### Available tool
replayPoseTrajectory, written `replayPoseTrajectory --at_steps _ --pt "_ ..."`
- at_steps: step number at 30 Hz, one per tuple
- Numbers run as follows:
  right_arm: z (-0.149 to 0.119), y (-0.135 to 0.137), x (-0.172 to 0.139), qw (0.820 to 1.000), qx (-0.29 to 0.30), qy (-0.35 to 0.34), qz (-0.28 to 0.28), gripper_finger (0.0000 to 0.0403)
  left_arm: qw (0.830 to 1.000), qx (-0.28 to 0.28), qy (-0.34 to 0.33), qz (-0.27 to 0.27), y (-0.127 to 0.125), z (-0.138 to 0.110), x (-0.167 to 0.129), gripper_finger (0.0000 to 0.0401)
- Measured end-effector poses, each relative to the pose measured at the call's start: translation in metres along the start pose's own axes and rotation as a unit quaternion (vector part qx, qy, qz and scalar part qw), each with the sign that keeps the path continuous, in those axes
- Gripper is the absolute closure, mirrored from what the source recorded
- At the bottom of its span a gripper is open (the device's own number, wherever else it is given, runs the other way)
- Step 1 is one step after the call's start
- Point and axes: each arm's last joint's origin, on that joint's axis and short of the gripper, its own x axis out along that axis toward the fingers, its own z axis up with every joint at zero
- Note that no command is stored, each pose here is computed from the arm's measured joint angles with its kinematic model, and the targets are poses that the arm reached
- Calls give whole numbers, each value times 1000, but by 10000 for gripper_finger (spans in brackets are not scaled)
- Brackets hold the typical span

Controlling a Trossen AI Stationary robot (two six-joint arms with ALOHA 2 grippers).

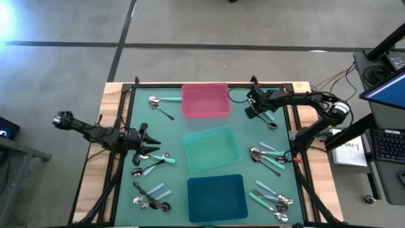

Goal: Sort silverware by color (type)
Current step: Put the green spoon into the pink bin

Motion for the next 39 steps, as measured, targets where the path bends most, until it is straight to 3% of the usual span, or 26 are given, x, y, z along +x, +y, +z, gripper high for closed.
replayPoseTrajectory --at_steps 12,27,34,39 --pt "-3 -14 6 999 23 27 -11 278 1000 0 0 0 0 0 0 305" --pt "-8 -17 10 998 32 46 29 373 1000 0 0 0 0 0 0 305" --pt "2 -16 -1 998 32 32 53 373 1000 0 0 0 0 0 0 305" --pt "27 -11 -28 994 38 -35 93 373 1000 0 0 0 0 0 0 305"
